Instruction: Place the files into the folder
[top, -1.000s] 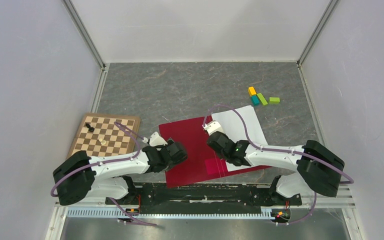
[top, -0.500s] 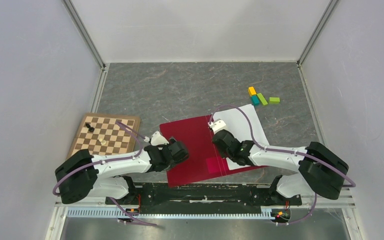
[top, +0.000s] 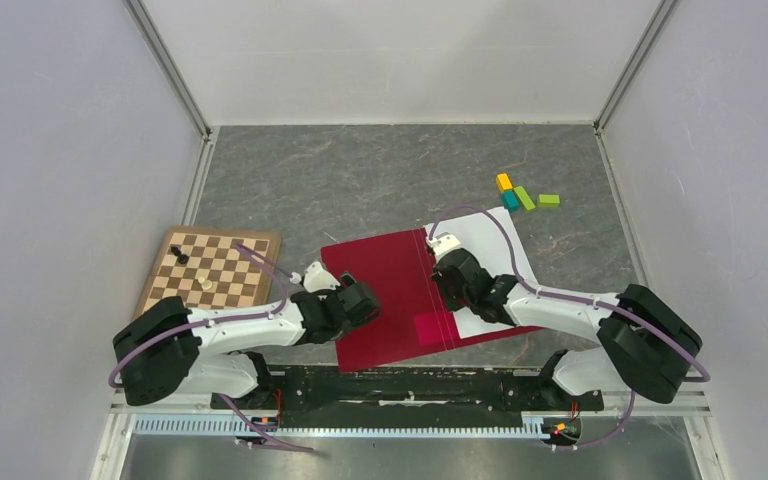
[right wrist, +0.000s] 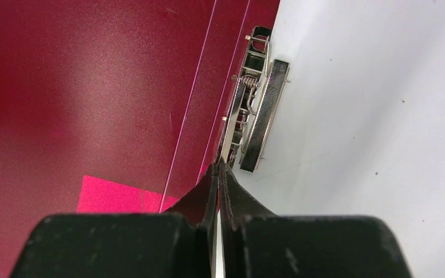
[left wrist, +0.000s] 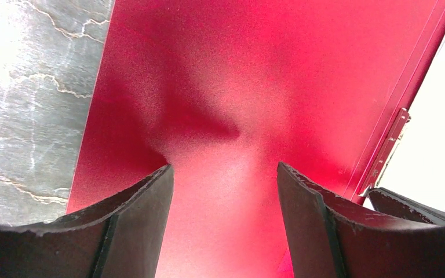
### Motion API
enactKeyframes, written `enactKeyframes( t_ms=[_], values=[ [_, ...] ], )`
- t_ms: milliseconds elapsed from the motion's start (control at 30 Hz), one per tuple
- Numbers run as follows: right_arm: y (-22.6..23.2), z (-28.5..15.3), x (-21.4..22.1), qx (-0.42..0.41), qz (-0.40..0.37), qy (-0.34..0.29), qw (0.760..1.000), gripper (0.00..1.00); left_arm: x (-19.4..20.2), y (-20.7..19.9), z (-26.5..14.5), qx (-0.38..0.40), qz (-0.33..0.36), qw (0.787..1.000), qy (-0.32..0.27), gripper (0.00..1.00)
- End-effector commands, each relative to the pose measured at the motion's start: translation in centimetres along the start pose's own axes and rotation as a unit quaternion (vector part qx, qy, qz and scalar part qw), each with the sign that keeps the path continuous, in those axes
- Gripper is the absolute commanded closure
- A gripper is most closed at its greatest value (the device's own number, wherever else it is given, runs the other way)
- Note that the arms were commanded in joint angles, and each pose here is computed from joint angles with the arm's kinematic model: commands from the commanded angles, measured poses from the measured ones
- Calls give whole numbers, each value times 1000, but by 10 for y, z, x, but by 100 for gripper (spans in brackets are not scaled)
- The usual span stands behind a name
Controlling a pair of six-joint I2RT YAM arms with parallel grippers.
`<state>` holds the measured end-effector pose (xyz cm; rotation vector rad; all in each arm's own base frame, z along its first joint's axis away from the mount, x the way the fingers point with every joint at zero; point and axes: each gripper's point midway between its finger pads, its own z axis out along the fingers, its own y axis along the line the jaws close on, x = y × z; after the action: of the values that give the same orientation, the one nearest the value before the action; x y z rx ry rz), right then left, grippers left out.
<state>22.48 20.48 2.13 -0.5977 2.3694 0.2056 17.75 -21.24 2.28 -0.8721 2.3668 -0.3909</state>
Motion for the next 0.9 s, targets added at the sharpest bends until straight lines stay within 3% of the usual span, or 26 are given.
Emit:
enactKeyframes(
  t_ms=[0, 567, 867],
  values=[
    [-22, -1, 73, 18, -30, 125, 991, 100, 8, 81, 13, -114, 74, 991, 8, 25],
    [-20, 3, 83, 7, -23, 140, 990, 100, 10, 80, 16, -117, 77, 990, 6, 25],
    [-20, -4, 42, 14, -15, 95, 995, 100, 7, 76, 14, -108, 77, 991, 1, 25]
  ],
)
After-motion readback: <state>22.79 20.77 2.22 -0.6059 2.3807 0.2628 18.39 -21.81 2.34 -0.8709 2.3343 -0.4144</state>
